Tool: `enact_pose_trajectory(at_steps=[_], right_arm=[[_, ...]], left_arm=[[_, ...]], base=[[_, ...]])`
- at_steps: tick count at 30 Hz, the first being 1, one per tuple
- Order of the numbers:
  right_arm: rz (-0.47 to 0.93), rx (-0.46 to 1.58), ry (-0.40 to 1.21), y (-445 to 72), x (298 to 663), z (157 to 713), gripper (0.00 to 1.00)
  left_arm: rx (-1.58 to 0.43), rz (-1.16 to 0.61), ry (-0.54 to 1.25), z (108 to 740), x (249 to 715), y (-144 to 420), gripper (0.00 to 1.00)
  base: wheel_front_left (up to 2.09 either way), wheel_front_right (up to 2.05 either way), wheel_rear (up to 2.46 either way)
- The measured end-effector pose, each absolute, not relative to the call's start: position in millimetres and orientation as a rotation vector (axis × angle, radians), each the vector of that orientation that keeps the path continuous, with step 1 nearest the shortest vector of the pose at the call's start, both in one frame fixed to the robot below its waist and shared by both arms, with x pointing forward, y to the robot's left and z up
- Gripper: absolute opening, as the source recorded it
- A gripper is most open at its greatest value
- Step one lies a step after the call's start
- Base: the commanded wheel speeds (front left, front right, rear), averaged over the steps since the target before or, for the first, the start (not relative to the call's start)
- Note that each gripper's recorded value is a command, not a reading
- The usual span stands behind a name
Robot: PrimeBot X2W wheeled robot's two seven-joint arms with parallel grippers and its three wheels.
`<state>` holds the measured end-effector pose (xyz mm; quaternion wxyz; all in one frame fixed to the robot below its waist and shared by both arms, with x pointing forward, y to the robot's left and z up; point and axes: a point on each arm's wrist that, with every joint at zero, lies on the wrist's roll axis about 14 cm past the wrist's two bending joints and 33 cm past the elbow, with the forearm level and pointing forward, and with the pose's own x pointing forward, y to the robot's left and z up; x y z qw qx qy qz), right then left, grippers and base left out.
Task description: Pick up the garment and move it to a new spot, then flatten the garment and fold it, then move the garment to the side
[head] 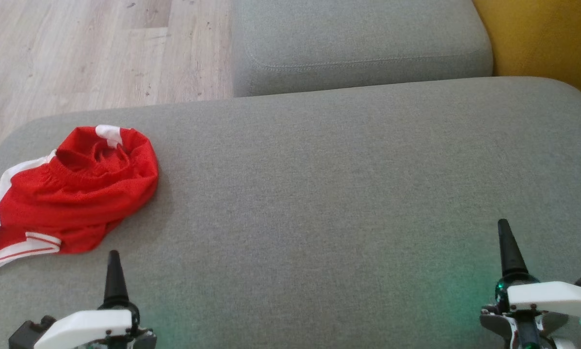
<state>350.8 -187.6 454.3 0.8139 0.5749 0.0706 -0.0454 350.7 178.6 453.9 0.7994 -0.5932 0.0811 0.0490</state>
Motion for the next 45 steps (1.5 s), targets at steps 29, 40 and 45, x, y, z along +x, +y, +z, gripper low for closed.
enact_pose_trajectory(at_steps=[29,40,45], right_arm=[[-0.004,0.859,0.121,-169.4,345.7,468.5,1.0],[0.025,0.728,0.1,-164.3,342.8,473.0,1.0],[0.037,0.666,0.099,-162.1,338.6,472.4,1.0]], left_arm=[[-0.892,0.043,0.124,472.9,343.1,167.9,1.0],[-0.742,0.01,0.084,483.7,342.4,162.4,1.0],[-0.682,-0.007,0.073,486.3,338.7,158.8,1.0]], base=[[0.0,0.0,0.0],[0.0,0.0,0.0],[0.0,0.0,0.0]])
